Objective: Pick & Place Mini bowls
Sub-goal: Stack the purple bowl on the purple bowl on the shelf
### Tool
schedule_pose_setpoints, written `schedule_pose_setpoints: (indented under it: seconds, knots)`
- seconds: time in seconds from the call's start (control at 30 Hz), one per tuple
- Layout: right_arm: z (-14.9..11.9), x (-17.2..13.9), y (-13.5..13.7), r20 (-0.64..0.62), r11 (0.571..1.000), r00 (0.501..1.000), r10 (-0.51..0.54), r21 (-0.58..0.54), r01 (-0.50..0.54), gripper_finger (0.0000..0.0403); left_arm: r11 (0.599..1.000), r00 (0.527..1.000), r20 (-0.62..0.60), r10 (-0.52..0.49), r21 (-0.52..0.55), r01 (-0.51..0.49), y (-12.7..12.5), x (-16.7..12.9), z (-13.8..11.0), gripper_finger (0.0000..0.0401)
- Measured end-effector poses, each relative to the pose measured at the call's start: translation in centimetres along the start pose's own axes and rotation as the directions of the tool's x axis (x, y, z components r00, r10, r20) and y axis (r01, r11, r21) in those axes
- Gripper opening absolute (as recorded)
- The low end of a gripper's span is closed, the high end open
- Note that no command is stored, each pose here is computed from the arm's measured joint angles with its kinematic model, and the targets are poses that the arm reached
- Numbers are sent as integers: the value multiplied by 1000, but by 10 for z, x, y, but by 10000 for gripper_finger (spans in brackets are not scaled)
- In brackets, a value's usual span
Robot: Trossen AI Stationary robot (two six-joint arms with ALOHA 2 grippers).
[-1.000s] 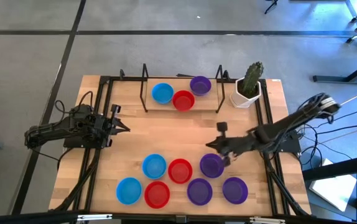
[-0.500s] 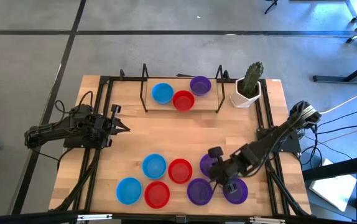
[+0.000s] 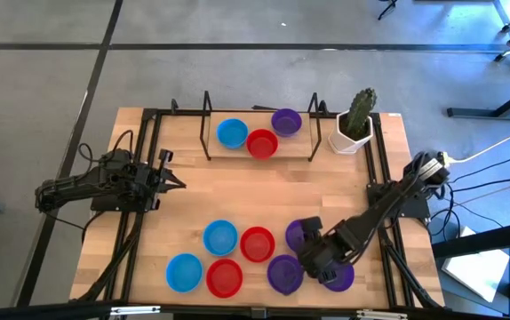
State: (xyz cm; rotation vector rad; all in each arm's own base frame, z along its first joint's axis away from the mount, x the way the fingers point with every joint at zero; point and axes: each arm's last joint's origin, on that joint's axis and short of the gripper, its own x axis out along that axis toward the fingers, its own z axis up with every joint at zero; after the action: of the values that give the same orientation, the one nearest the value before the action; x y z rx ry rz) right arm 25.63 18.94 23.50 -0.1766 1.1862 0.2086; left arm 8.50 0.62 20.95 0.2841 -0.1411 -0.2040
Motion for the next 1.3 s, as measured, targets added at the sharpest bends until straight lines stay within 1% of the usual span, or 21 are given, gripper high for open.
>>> schedule_pose_setpoints:
  seconds: [0.1, 0.2, 0.57, 0.83, 0.9, 1.0, 1.1, 1.2, 1.23, 1.3]
  knots:
    - [0, 10, 2, -28, 1000, 1000, -10, -7, 10, 219, 1000, 1000, 0, 0, -1, 0, 0, 0, 0, 4]
    - [0, 19, 2, -56, 1000, 998, -22, -10, 22, 224, 1000, 1000, -1, 0, -1, 0, 0, 0, 0, 6]
    - [2, 52, -7, -150, 998, 986, -68, 1, 69, 225, 1000, 1000, -1, 0, -1, 0, 0, 0, 0, 4]
    - [0, 63, -11, -189, 996, 978, -84, -38, 78, 220, 1000, 1000, -1, -1, 0, 1, 0, 0, 0, 7]
    - [0, 63, -11, -191, 996, 978, -84, -39, 78, 205, 1000, 1000, -1, 0, -1, 0, 0, 0, 0, 5]
    - [0, 63, -12, -199, 996, 976, -88, -38, 82, 163, 1000, 1000, -1, 0, 0, 0, 0, 0, 0, 4]
    - [0, 63, -15, -210, 996, 973, -92, -34, 87, 102, 1000, 1000, -1, 0, 0, 0, 0, 0, 0, 6]
    - [0, 64, -19, -219, 996, 971, -93, -25, 90, 32, 1000, 1000, -1, 0, 0, 0, 0, 0, 0, 8]
    - [0, 64, -20, -220, 995, 971, -96, -25, 93, 17, 1000, 1000, -1, 0, 0, 0, 0, 0, 0, 8]
    - [1, 64, -23, -223, 995, 970, -102, -32, 97, 13, 1000, 1000, -1, -1, -1, 1, 0, 0, 0, 7]
